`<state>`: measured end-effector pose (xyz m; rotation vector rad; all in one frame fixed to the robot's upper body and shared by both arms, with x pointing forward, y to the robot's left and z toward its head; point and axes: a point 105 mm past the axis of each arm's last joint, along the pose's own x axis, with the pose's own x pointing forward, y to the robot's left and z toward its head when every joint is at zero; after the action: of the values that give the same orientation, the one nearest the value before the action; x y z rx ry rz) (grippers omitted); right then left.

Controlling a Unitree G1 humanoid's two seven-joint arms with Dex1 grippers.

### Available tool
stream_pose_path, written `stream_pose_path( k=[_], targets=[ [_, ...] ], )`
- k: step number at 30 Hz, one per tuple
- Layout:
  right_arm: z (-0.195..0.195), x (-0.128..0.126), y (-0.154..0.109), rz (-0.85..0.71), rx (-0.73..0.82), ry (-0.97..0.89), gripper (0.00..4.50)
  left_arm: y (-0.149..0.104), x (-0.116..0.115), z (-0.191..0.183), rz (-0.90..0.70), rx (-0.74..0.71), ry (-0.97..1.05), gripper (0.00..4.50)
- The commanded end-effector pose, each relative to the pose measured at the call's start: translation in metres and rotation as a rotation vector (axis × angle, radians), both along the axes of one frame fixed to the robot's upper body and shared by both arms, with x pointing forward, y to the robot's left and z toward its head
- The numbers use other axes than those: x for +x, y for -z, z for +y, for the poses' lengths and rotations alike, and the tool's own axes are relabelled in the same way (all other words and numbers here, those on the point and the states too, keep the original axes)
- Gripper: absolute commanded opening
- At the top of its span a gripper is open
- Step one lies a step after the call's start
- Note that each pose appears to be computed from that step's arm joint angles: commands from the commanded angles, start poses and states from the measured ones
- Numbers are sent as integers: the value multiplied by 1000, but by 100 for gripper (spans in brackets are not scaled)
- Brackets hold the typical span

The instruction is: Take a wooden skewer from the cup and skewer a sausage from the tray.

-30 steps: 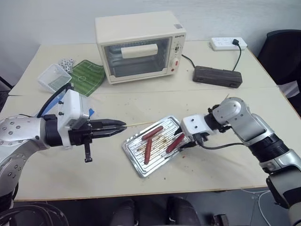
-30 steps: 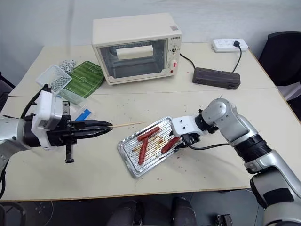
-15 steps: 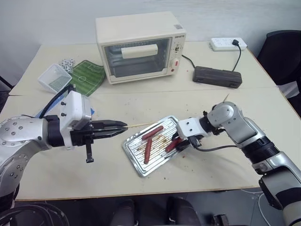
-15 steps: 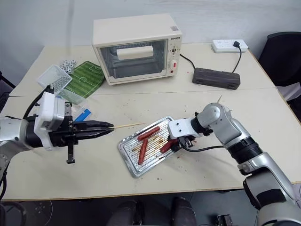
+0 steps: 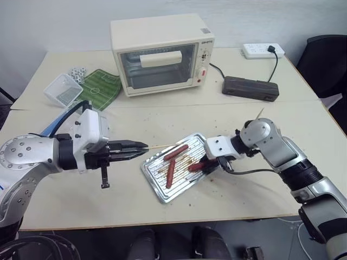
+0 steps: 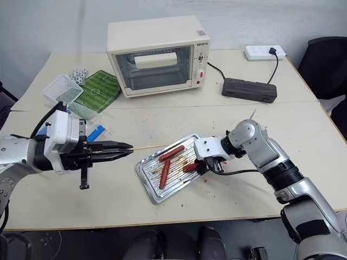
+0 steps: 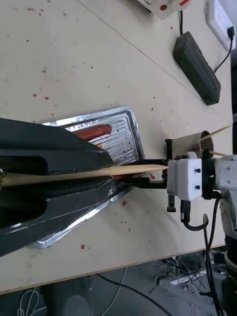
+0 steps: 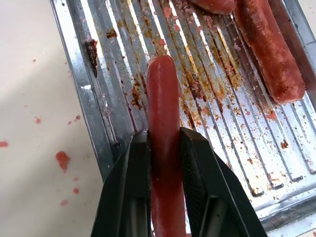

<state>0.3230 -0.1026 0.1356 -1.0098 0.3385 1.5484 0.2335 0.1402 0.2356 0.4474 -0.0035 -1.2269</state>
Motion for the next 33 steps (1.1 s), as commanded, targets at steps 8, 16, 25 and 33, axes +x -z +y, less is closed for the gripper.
stream_pose_path(
  k=[8, 16, 25, 33],
  targets=[
    [-3, -5, -32, 7, 72, 31, 81, -2, 5, 6, -35, 7, -4, 0],
    [-20, -11, -87, 25, 104, 69, 81, 4, 5, 14, -15, 38, -9, 0],
    [-9, -24, -95, 46, 135, 73, 81, 7, 7, -5, -44, -53, -22, 0],
    [-4, -23, -98, 36, 157, 91, 81, 7, 10, -8, -45, -55, -21, 0]
  ],
)
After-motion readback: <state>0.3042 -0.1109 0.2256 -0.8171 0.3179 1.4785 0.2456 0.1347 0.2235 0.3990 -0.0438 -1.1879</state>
